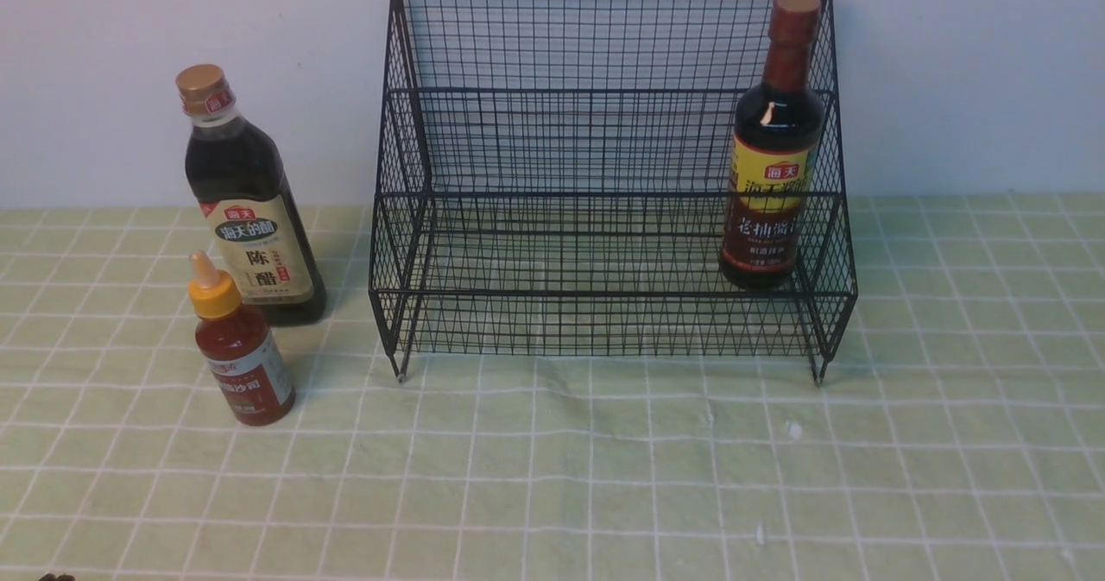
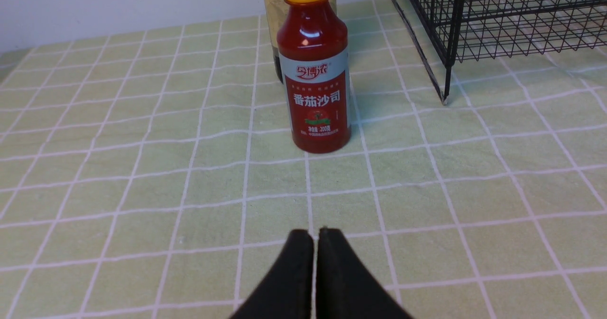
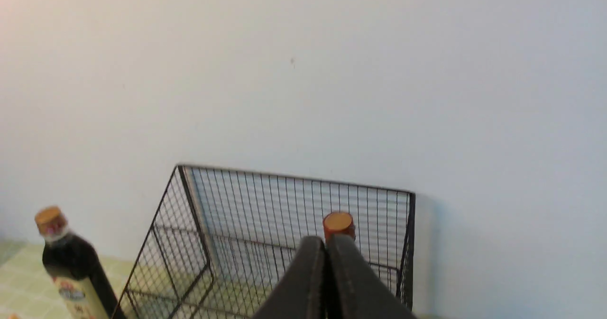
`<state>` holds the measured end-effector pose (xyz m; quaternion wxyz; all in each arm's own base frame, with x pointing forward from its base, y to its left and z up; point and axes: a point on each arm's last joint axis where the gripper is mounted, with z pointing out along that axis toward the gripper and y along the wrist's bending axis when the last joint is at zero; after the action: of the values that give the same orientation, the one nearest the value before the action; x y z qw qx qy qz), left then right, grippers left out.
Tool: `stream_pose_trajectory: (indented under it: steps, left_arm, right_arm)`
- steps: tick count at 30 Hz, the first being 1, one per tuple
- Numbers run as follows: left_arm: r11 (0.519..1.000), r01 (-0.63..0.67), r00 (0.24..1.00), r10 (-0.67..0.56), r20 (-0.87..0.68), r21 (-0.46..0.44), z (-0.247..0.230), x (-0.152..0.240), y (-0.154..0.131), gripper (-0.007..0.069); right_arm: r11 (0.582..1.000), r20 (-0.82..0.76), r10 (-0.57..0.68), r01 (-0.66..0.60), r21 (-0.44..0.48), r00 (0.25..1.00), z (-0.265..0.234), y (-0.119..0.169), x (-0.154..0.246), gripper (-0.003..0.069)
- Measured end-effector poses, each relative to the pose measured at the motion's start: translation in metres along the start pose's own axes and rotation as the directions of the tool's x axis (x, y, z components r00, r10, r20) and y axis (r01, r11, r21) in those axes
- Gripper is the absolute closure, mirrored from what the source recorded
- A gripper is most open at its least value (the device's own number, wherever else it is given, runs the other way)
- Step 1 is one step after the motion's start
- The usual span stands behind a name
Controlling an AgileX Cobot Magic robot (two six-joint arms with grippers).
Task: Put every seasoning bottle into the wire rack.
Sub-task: Use the left arm to grab the condiment bottle closest to it
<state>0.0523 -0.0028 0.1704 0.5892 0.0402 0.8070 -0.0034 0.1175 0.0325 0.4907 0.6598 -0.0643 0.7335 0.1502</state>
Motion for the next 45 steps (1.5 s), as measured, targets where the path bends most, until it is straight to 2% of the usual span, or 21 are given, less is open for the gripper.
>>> stream_pose_trajectory:
  steps: [2,5,9,11,12,17,22,29,32,45]
  left_arm:
    - [1.000,0.000,1.000,0.000,0.000,0.000,0.000,0.000,0.000,0.0631]
    - [1.000,0.000,1.000,0.000,0.000,0.000,0.000,0.000,0.000,0.0631]
    - [1.000,0.000,1.000,0.000,0.000,0.000,0.000,0.000,0.000,0.0631]
    - [1.000,0.000,1.000,0.000,0.000,0.000,0.000,0.000,0.000,0.0631]
    - [1.000,0.000,1.000,0.000,0.000,0.000,0.000,0.000,0.000,0.0631]
    - [1.000,0.000,1.000,0.000,0.000,0.000,0.000,0.000,0.000,0.0631]
    - [1.000,0.000,1.000,0.000,0.000,0.000,0.000,0.000,0.000,0.0631]
    - [1.000,0.000,1.000,0.000,0.000,0.000,0.000,0.000,0.000,0.0631]
    - [1.000,0.000,1.000,0.000,0.000,0.000,0.000,0.000,0.000,0.0631]
    - [1.000,0.000,1.000,0.000,0.000,0.000,0.000,0.000,0.000,0.0631]
  right_arm:
    - [1.000,0.096,0.009,-0.010,0.012,0.995,-0.020,-0.002,0.021,0.0670]
    - [0.999,0.155,0.023,-0.028,0.026,0.988,-0.032,-0.006,0.056,0.0670]
    - [0.999,0.175,0.038,-0.044,0.032,0.984,-0.043,-0.010,0.091,0.0670]
    - [0.998,0.142,0.035,-0.041,0.041,0.989,-0.047,-0.013,0.121,0.0670]
    - [0.999,0.142,0.023,-0.030,0.044,0.990,-0.048,-0.014,0.123,0.0670]
    - [0.980,0.019,-0.165,0.161,0.112,0.986,-0.042,-0.025,0.174,0.0670]
    - [0.955,-0.096,-0.254,0.265,0.134,0.963,-0.035,-0.034,0.212,0.0670]
    - [0.931,-0.124,-0.256,0.279,0.235,0.959,-0.045,-0.046,0.270,0.0670]
    - [0.923,-0.159,-0.207,0.247,0.295,0.965,-0.045,-0.053,0.303,0.0670]
    - [0.925,-0.153,-0.165,0.207,0.318,0.974,-0.044,-0.055,0.310,0.0670]
